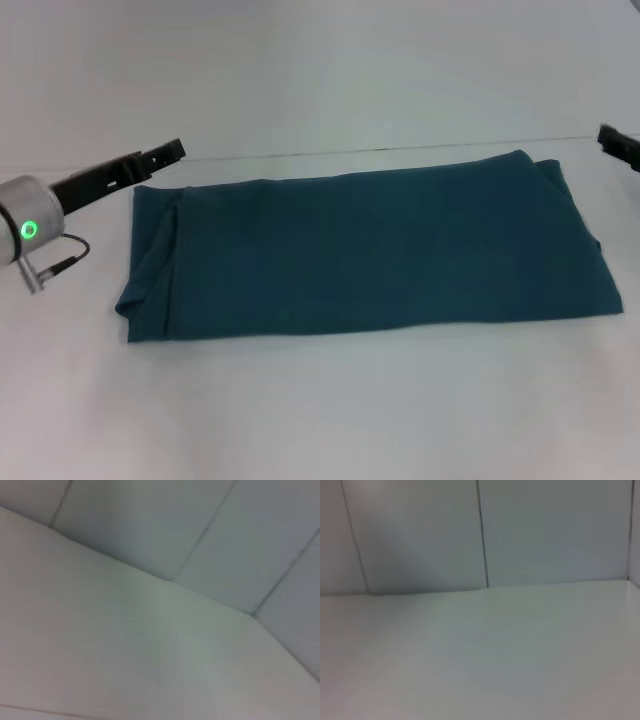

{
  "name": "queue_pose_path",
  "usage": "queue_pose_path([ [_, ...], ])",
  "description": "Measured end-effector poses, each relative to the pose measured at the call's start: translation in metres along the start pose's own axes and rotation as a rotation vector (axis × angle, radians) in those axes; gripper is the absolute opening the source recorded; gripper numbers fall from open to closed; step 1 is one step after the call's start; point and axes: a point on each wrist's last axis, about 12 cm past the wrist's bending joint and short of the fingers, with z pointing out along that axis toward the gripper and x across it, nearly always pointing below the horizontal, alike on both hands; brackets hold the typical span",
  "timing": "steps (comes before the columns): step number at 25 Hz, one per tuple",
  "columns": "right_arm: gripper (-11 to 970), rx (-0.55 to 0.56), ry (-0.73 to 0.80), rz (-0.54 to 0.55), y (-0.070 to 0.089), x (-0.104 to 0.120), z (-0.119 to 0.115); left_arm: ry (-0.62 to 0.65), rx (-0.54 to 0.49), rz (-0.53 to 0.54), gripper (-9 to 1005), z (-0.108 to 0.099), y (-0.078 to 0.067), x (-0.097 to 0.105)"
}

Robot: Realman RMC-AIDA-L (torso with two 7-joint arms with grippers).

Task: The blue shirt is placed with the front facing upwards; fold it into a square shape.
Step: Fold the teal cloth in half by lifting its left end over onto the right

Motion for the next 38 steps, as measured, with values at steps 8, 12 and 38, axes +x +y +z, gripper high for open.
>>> queue_pose_path([
  [8, 811, -0.136, 0.001, 0.119, -0.009, 0.029, -0.046, 0.034, 0.112, -0.003, 793, -0.038, 0.011, 0.022],
  [12, 810, -0.183, 0.020, 0.167, -0.015, 0.034, -0.069, 0.043, 0.125, 0.001, 793, -0.056, 0.018, 0.032],
  [38, 807, -0.306, 0.339, 0.425, -0.033, 0.013, -0.098, 0.213, 0.015, 0.187, 793, -0.066, 0.035, 0.064],
])
